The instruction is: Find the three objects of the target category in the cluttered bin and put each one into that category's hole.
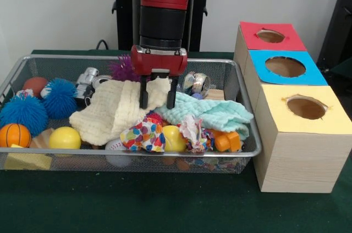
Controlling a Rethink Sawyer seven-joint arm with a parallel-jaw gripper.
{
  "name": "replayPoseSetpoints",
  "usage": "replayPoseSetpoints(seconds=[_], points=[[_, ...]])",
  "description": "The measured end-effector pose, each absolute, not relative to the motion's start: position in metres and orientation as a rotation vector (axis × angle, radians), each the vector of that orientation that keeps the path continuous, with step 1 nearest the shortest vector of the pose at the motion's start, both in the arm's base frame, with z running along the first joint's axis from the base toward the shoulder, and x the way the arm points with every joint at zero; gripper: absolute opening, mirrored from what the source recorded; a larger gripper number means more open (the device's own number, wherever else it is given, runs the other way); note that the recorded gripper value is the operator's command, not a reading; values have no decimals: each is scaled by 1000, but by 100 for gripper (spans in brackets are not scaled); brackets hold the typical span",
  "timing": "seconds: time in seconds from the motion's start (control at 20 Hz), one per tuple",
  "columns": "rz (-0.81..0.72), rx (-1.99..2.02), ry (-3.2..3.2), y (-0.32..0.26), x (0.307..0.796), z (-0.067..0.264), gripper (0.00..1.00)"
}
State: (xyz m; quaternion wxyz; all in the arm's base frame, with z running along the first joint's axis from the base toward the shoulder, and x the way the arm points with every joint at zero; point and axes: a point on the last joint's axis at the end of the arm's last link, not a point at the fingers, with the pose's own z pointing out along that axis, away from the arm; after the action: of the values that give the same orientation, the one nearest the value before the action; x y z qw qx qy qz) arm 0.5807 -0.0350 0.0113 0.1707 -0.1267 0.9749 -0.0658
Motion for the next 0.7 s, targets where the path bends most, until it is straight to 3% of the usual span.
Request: replayPoseSetpoints(seconds=[0.7], points=[[-175, -369, 2780, -29, 578, 5, 100]])
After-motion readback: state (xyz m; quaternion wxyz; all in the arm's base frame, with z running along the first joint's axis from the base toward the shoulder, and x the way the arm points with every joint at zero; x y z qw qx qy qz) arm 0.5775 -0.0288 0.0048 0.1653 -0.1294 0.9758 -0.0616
